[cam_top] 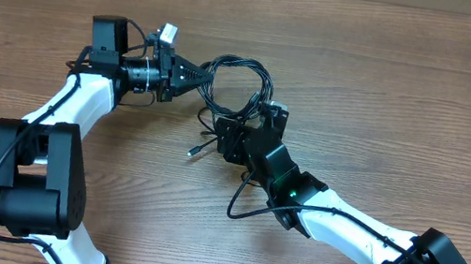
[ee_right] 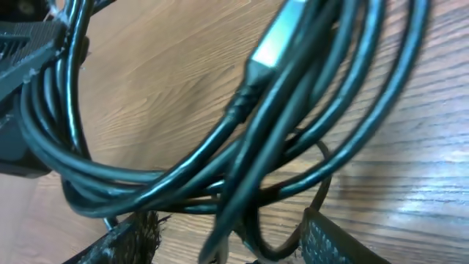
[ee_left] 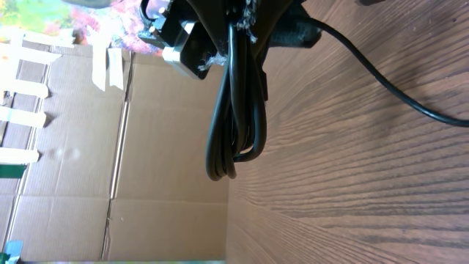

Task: Untangle cables

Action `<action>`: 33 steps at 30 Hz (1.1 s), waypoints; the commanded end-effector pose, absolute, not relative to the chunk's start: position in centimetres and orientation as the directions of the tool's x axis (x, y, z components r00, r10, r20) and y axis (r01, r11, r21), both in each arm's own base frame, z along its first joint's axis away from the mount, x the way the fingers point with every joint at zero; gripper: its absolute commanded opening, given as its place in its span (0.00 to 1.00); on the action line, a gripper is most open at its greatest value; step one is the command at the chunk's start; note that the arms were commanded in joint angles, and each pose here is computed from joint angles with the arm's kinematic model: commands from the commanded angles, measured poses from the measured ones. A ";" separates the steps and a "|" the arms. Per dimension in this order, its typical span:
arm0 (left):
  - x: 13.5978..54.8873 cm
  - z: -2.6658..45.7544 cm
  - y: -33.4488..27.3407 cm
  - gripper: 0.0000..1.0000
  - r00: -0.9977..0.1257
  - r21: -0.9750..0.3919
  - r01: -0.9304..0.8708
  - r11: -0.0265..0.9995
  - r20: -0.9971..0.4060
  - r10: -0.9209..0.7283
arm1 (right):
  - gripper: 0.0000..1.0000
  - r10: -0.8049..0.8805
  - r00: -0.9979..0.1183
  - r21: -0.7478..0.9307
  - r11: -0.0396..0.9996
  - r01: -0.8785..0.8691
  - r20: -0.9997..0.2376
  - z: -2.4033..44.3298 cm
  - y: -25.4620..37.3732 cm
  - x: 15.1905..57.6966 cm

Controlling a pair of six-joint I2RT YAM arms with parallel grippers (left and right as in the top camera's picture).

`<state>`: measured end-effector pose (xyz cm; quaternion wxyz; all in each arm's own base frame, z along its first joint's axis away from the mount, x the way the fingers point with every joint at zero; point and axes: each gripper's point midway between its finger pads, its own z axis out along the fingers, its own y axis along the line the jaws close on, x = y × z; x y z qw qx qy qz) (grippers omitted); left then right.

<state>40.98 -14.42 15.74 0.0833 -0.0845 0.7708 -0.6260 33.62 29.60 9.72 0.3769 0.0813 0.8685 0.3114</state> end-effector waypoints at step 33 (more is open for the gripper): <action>40.3 17.7 -14.8 0.04 -0.982 -0.989 0.046 0.140 -0.071 -0.173 | 0.60 0.164 -0.390 0.180 0.984 -0.002 -0.906 17.1 18.7 37.1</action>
